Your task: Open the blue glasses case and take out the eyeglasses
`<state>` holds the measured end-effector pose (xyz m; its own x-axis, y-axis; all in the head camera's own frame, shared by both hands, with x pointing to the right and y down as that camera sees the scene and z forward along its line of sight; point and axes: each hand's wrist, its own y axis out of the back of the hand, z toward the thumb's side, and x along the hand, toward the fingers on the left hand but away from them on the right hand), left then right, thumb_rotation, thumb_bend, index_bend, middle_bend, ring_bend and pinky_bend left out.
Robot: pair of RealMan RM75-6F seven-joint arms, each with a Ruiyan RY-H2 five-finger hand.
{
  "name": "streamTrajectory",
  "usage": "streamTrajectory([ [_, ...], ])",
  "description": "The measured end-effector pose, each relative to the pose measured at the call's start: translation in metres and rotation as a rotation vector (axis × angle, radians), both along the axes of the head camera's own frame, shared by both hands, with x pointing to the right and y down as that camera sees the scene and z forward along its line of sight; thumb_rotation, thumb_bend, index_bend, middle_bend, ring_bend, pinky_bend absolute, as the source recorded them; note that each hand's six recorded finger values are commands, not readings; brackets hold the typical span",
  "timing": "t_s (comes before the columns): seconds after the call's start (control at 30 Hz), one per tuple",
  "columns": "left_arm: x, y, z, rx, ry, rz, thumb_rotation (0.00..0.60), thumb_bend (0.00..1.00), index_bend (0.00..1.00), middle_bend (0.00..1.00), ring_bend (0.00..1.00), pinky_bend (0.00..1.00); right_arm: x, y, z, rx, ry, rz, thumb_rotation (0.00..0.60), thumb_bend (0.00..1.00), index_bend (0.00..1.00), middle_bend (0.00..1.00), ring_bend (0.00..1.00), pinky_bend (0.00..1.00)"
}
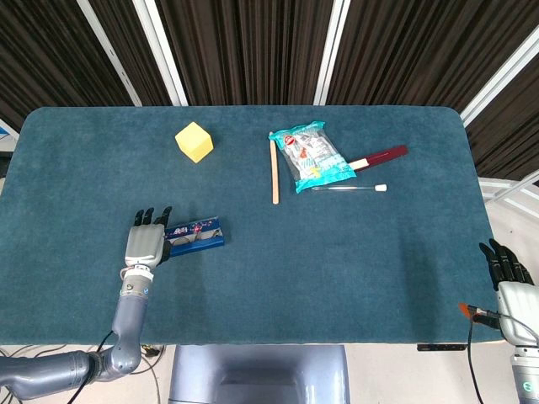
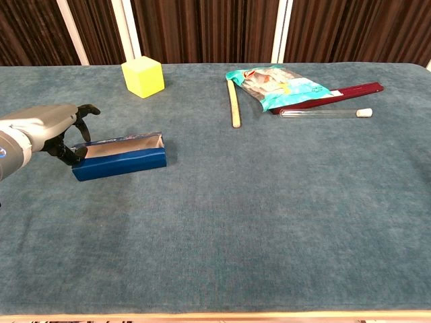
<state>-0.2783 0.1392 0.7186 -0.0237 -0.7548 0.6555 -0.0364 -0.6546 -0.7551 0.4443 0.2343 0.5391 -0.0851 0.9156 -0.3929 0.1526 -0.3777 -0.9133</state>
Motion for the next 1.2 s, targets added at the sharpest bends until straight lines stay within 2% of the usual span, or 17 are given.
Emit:
streamTrajectory([
  [0.33, -0.013, -0.017, 0.009, 0.025, -0.057, -0.005, 0.6, 0.52, 0.05, 0.28, 0.0, 0.03, 0.001, 0.0, 0.0, 0.001, -0.001, 0.005, 0.6, 0.17, 0.0, 0.0, 0.0, 0.18],
  [0.53, -0.037, -0.042, 0.013, 0.079, -0.132, -0.05, 0.6, 0.51, 0.05, 0.24, 0.0, 0.03, 0.002, 0.001, -0.001, 0.001, 0.0, 0.009, 0.6, 0.17, 0.0, 0.0, 0.0, 0.18],
  [0.63, -0.049, -0.059, 0.008, 0.124, -0.139, -0.102, 0.6, 0.48, 0.05, 0.2, 0.0, 0.03, 0.002, 0.001, -0.002, 0.003, -0.001, 0.012, 0.6, 0.17, 0.0, 0.0, 0.0, 0.18],
  [0.73, -0.051, -0.064, 0.002, 0.144, -0.128, -0.1, 0.6, 0.42, 0.05, 0.16, 0.0, 0.05, 0.002, 0.0, -0.003, 0.003, -0.001, 0.011, 0.6, 0.17, 0.0, 0.0, 0.0, 0.18],
  [0.8, -0.05, -0.063, -0.005, 0.151, -0.109, -0.083, 0.6, 0.38, 0.05, 0.18, 0.04, 0.13, 0.003, 0.0, -0.003, 0.005, 0.0, 0.011, 0.6, 0.17, 0.0, 0.0, 0.0, 0.18],
  [0.83, -0.049, -0.063, -0.008, 0.153, -0.099, -0.073, 0.6, 0.36, 0.05, 0.22, 0.1, 0.24, 0.003, 0.0, -0.003, 0.006, 0.0, 0.011, 0.6, 0.17, 0.0, 0.0, 0.0, 0.18],
  [0.9, -0.047, -0.059, -0.017, 0.156, -0.078, -0.04, 0.6, 0.34, 0.05, 0.37, 0.29, 0.45, 0.003, 0.0, -0.003, 0.007, 0.0, 0.013, 0.6, 0.17, 0.0, 0.0, 0.0, 0.18],
  [0.97, -0.045, -0.055, -0.025, 0.163, -0.07, 0.009, 0.6, 0.34, 0.05, 0.6, 0.54, 0.66, 0.003, 0.0, -0.003, 0.008, 0.002, 0.012, 0.6, 0.17, 0.0, 0.0, 0.0, 0.18],
  [1.07, -0.046, -0.048, -0.039, 0.181, -0.08, 0.117, 0.6, 0.34, 0.06, 0.81, 0.74, 0.83, 0.003, 0.0, -0.003, 0.008, 0.003, 0.009, 0.6, 0.17, 0.0, 0.0, 0.0, 0.18],
  [1.2, -0.047, -0.033, -0.052, 0.14, -0.066, 0.23, 0.6, 0.34, 0.1, 0.95, 0.87, 0.94, 0.002, 0.0, -0.003, 0.009, 0.005, 0.008, 0.6, 0.17, 0.0, 0.0, 0.0, 0.18],
])
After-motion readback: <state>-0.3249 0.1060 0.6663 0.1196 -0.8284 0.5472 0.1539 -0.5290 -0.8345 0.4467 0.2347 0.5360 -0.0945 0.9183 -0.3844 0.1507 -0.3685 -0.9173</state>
